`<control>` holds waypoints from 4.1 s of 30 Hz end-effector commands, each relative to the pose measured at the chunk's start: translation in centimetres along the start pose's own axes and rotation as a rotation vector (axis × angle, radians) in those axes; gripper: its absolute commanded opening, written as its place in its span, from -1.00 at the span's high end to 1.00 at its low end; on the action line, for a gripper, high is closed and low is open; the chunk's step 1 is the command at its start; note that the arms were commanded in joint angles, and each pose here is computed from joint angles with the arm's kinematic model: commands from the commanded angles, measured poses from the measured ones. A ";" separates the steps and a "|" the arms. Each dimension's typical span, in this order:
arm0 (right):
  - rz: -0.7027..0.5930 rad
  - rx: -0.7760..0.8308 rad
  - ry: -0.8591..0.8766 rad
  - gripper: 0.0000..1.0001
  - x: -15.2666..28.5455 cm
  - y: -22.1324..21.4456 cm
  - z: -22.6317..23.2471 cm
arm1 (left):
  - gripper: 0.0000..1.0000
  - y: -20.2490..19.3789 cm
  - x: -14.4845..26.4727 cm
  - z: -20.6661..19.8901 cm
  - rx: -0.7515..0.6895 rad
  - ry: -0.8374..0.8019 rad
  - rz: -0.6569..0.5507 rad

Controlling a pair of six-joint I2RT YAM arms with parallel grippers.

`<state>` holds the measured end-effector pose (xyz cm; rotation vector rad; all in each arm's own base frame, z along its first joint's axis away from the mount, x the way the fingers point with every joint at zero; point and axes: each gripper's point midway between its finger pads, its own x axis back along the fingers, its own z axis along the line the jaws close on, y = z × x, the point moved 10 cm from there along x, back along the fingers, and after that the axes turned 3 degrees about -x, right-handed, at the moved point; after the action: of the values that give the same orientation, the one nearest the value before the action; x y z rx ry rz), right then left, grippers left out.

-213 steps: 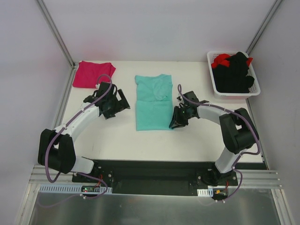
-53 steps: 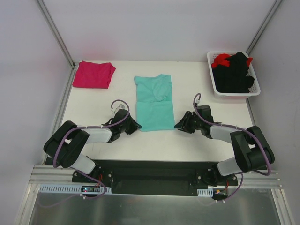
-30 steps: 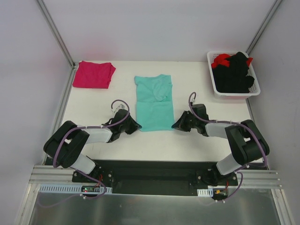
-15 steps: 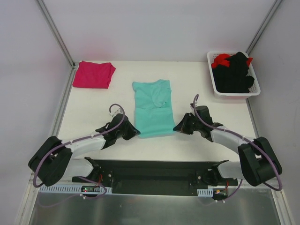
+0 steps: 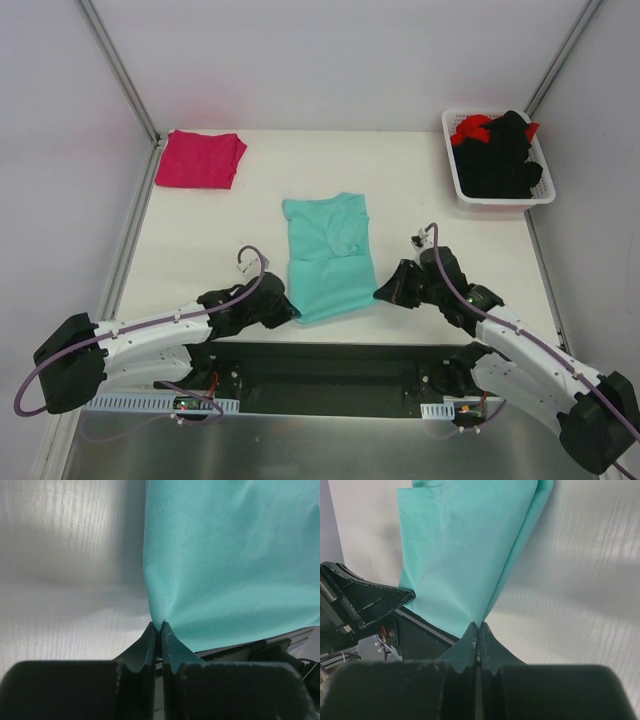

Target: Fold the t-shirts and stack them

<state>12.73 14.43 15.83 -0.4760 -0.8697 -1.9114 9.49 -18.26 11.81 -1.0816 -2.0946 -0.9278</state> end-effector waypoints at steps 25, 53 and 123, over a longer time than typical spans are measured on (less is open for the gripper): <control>-0.122 0.095 -0.114 0.98 3.1 4.2 4.5 | 1.00 6.6 7.0 -7.0 -0.089 0.160 -0.340; -0.127 0.117 -0.153 0.98 0.4 9.1 4.8 | 1.00 12.6 2.5 -8.9 -0.108 0.235 -0.337; -0.059 0.172 0.046 0.98 -8.0 23.0 6.0 | 1.00 26.4 -3.3 -9.9 -0.091 0.175 -0.377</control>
<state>38.64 17.51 19.54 -0.3998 -0.9799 -1.8462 37.85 -17.51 19.48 -0.6603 -2.0856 -1.2344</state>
